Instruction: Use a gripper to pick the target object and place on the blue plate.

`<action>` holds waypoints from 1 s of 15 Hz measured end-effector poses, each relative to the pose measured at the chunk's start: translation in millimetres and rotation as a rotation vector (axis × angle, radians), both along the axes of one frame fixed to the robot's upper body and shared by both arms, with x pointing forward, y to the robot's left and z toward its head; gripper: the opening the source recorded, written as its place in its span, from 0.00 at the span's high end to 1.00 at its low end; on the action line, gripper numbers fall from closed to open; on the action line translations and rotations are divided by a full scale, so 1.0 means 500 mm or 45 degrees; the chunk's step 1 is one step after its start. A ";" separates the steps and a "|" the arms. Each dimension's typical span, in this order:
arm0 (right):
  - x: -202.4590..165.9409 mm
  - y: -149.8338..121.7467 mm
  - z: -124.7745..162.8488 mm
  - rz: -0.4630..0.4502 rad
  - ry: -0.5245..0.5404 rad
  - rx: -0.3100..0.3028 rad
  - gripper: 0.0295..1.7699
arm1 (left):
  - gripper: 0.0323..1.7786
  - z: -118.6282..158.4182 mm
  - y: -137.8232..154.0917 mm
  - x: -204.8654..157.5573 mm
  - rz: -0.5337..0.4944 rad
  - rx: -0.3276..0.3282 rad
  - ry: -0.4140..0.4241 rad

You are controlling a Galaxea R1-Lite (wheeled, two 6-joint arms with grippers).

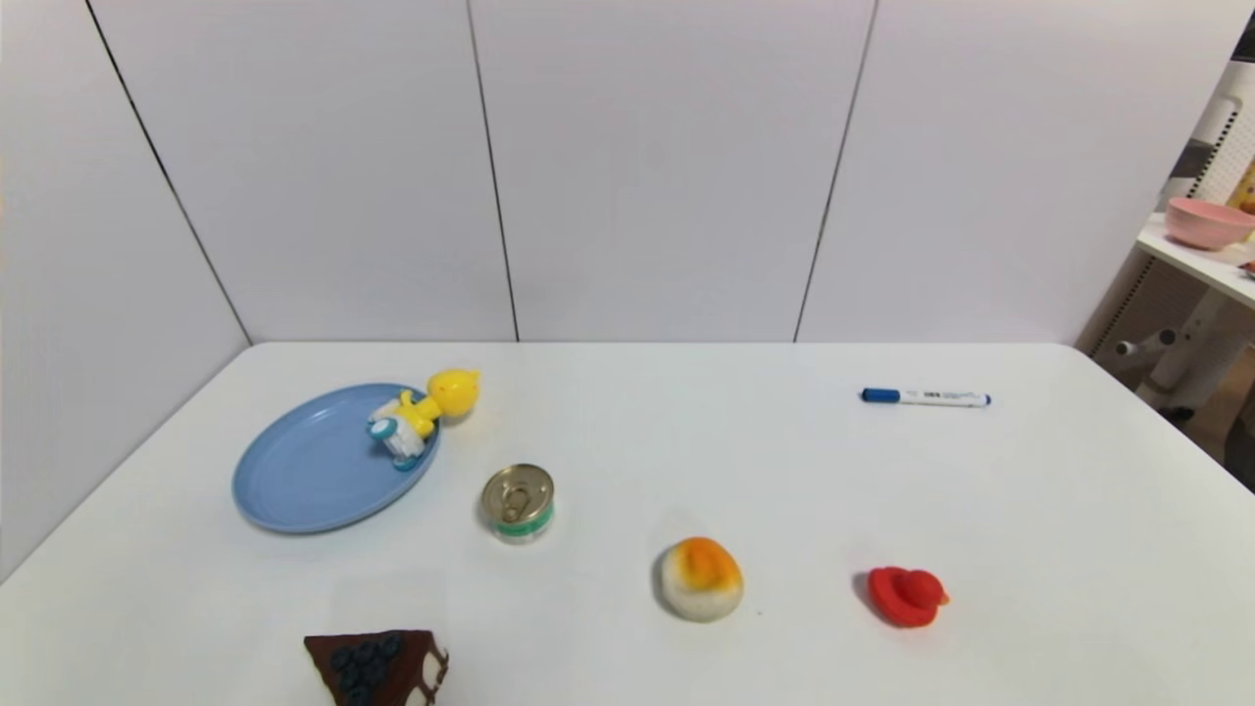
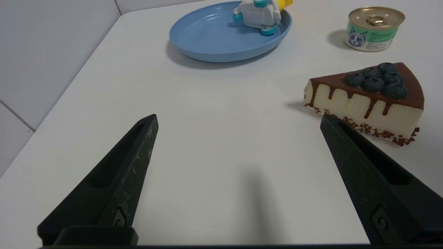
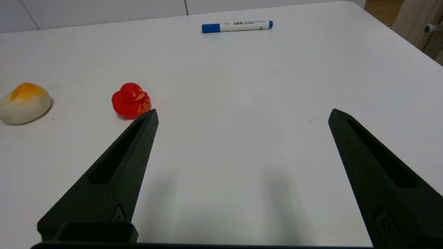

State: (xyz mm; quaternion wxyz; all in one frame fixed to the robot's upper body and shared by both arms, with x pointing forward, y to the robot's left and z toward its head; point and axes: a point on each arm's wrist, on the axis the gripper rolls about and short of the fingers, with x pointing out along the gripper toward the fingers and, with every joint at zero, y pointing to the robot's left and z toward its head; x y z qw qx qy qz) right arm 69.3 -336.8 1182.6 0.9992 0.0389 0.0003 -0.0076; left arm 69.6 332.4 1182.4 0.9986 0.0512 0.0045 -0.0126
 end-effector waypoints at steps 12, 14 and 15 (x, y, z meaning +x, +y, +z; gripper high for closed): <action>0.000 0.000 0.000 0.000 0.000 0.000 0.04 | 0.05 0.000 0.000 -0.001 0.002 -0.016 -0.013; 0.000 0.000 0.000 0.000 -0.001 0.000 0.04 | 0.05 0.000 0.000 -0.001 0.002 -0.016 -0.013; 0.000 0.000 0.000 -0.001 -0.001 -0.001 0.04 | 0.05 0.000 0.000 -0.001 0.002 -0.016 -0.013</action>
